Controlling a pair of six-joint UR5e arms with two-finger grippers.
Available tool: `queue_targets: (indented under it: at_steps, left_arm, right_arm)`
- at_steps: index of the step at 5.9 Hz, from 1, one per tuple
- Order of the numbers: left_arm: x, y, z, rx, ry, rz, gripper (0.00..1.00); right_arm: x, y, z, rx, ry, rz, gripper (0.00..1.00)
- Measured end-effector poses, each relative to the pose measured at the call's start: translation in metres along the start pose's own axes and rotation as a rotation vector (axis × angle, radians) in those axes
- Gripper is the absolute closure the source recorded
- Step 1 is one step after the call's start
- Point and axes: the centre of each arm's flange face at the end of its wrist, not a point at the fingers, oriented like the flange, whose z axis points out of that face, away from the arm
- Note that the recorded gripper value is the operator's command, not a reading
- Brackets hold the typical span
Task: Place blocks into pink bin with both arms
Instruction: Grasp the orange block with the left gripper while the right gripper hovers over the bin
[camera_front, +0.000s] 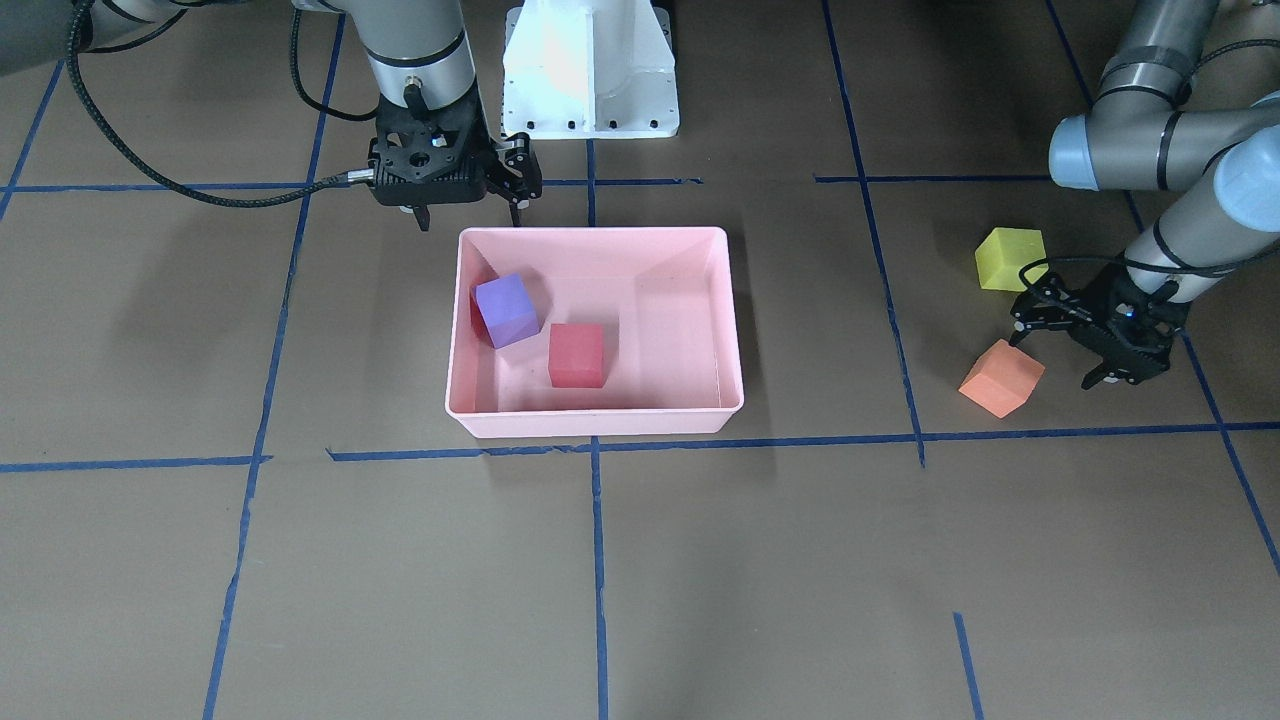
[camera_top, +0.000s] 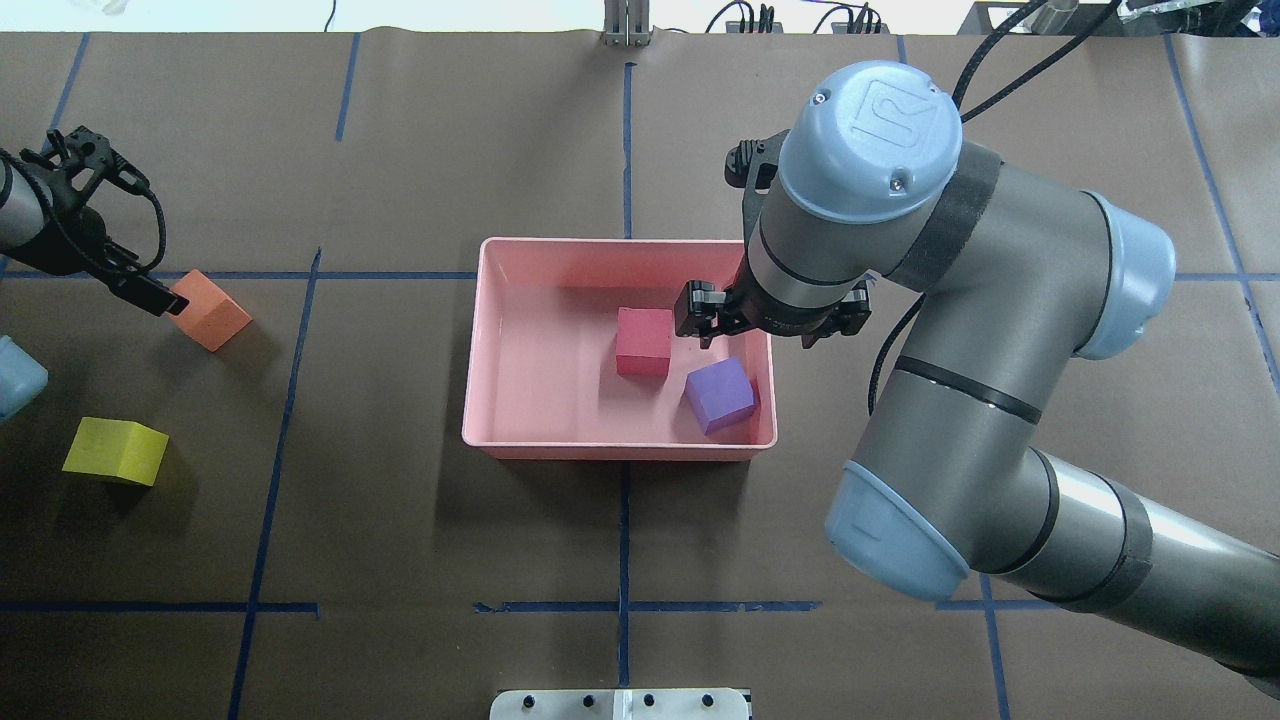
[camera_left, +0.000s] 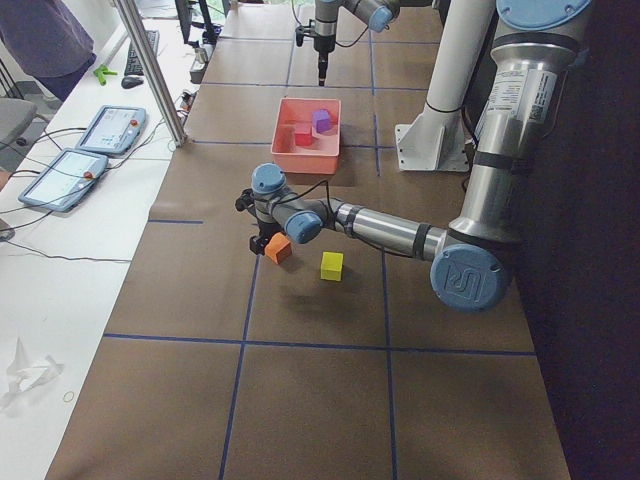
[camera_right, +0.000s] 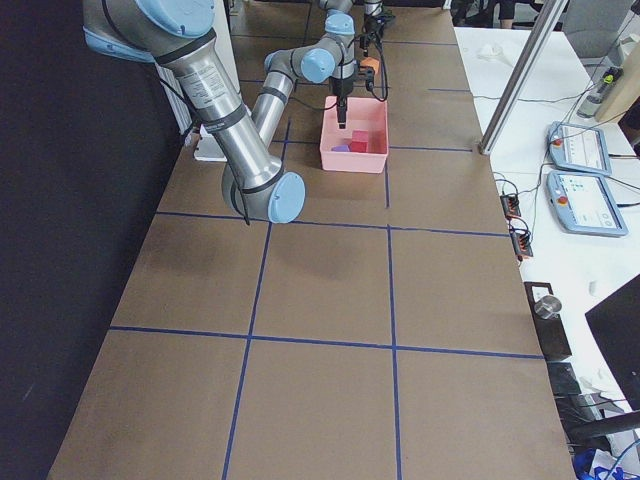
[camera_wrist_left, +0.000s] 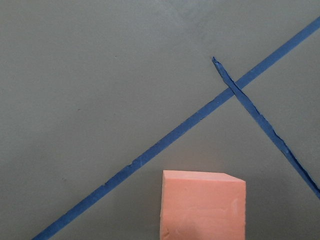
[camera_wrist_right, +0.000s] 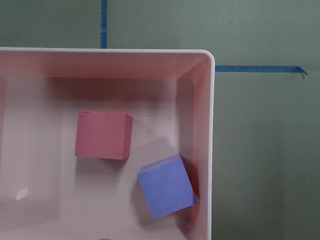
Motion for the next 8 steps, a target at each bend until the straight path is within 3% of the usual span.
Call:
queue_targets:
  at_steps: [3,4,8]
  left_arm:
    - [0.023,0.004,0.035,-0.054,0.029,-0.041,0.02]
    - [0.026,0.004,0.042,-0.064,0.033,-0.048,0.25]
    - [0.041,-0.036,0.038,-0.033,0.038,-0.131,0.32]
  right_arm:
    - [0.010,0.003,0.003,-0.003,0.006,0.002,0.00]
    - [0.012,0.004,0.004,-0.003,0.008,0.002,0.00]
    - [0.021,-0.002,0.004,0.003,0.017,-0.056,0.00]
